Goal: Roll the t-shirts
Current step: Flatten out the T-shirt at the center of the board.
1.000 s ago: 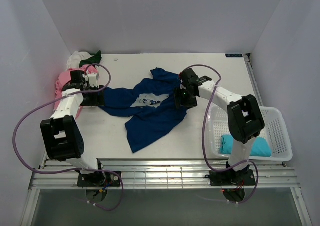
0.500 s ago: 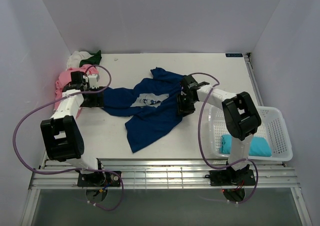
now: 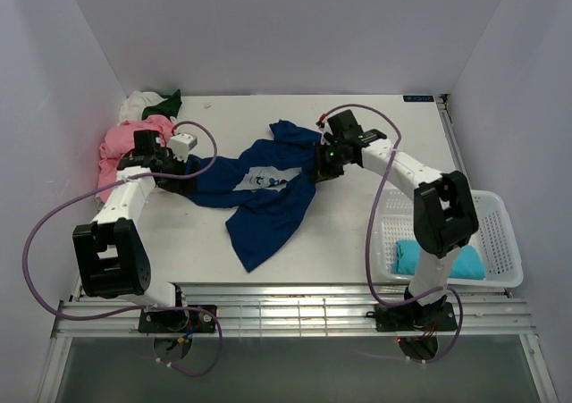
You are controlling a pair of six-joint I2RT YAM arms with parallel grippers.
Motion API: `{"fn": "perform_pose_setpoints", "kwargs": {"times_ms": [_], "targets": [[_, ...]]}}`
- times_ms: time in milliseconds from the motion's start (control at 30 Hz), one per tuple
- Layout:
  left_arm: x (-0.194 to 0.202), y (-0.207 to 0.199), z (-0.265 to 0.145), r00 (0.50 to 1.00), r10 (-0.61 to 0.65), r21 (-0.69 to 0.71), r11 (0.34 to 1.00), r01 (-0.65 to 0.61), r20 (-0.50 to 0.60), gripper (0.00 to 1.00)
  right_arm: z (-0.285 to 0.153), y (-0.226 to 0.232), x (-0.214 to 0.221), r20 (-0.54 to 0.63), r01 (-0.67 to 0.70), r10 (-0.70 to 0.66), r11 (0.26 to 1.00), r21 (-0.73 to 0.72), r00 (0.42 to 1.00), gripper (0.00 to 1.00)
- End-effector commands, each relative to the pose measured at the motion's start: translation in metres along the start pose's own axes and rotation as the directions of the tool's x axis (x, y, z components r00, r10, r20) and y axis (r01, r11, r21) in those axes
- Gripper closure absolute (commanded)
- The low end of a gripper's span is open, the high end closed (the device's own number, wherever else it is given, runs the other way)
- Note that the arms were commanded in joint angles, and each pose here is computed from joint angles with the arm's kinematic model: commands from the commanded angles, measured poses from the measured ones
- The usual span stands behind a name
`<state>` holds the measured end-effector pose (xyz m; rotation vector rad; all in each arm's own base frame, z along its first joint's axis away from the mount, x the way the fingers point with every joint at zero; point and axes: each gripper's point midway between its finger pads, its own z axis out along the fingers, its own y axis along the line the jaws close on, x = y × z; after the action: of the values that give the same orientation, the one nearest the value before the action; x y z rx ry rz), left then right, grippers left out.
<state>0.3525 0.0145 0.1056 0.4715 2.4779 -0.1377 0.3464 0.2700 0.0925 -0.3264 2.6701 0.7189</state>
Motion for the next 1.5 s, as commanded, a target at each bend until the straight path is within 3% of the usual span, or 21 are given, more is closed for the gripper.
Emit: {"fn": "perform_pose_setpoints", "kwargs": {"times_ms": [0, 133, 200, 300, 500, 700, 800, 933, 1000, 1033, 1067, 1167, 1300, 1467], "targets": [[-0.013, -0.002, -0.002, 0.978, 0.203, -0.036, 0.979, -0.201, 0.056, 0.15, -0.079, 0.03, -0.051, 0.204, 0.054, -0.03, 0.992, -0.112, 0.978, 0.92], [-0.021, -0.012, 0.002, 0.96, 0.271, 0.005, 0.962, -0.272, 0.072, 0.17, -0.132, 0.042, -0.079, 0.322, 0.121, -0.065, 0.98, -0.157, 0.944, 0.92], [-0.014, -0.046, 0.013, 0.902, 0.426, 0.087, 0.898, -0.431, 0.069, 0.15, -0.151, 0.073, -0.089, 0.349, 0.189, -0.084, 0.942, -0.278, 0.933, 0.92], [0.009, -0.07, 0.031, 0.832, 0.552, 0.142, 0.821, -0.554, 0.053, 0.09, -0.168, 0.095, -0.107, 0.394, 0.23, -0.085, 0.913, -0.336, 0.915, 0.92], [-0.001, -0.077, 0.047, 0.796, 0.6, 0.111, 0.789, -0.605, 0.076, 0.07, -0.219, 0.092, -0.142, 0.502, 0.22, -0.025, 0.917, -0.333, 0.864, 0.92], [-0.004, -0.078, 0.062, 0.806, 0.587, 0.048, 0.805, -0.591, 0.075, 0.06, -0.264, 0.123, -0.165, 0.586, 0.287, -0.011, 0.879, -0.38, 0.81, 0.92], [-0.008, -0.079, 0.06, 0.847, 0.527, 0.053, 0.846, -0.531, 0.072, 0.03, -0.314, 0.15, -0.188, 0.69, 0.369, -0.013, 0.853, -0.37, 0.723, 0.92], [-0.044, -0.12, 0.021, 0.829, 0.495, 0.198, 0.813, -0.548, 0.26, 0.02, -0.386, 0.188, -0.211, 0.829, 0.511, 0.002, 0.787, -0.346, 0.559, 0.92], [-0.059, -0.139, -0.003, 0.788, 0.487, 0.233, 0.773, -0.59, 0.377, 0.02, -0.396, 0.199, -0.209, 0.837, 0.53, 0.045, 0.755, -0.386, 0.546, 0.92], [-0.062, -0.144, -0.008, 0.775, 0.485, 0.24, 0.762, -0.602, 0.405, 0.02, -0.406, 0.206, -0.209, 0.86, 0.563, 0.049, 0.736, -0.375, 0.509, 0.92], [-0.063, -0.147, -0.012, 0.769, 0.482, 0.247, 0.755, -0.608, 0.42, 0.02, -0.403, 0.209, -0.209, 0.858, 0.565, 0.05, 0.733, -0.378, 0.511, 0.92], [-0.07, -0.148, -0.013, 0.781, 0.46, 0.258, 0.765, -0.59, 0.422, 0.02, -0.402, 0.227, -0.207, 0.873, 0.597, 0.032, 0.717, -0.36, 0.487, 0.92], [-0.072, -0.151, -0.013, 0.797, 0.438, 0.29, 0.767, -0.572, 0.416, 0.02, -0.43, 0.267, -0.194, 0.918, 0.694, 0.029, 0.645, -0.32, 0.396, 0.92], [-0.069, -0.173, -0.005, 0.817, 0.401, 0.372, 0.745, -0.554, 0.414, 0.02, -0.445, 0.269, -0.187, 0.942, 0.709, 0.027, 0.652, -0.269, 0.333, 0.92]]}}
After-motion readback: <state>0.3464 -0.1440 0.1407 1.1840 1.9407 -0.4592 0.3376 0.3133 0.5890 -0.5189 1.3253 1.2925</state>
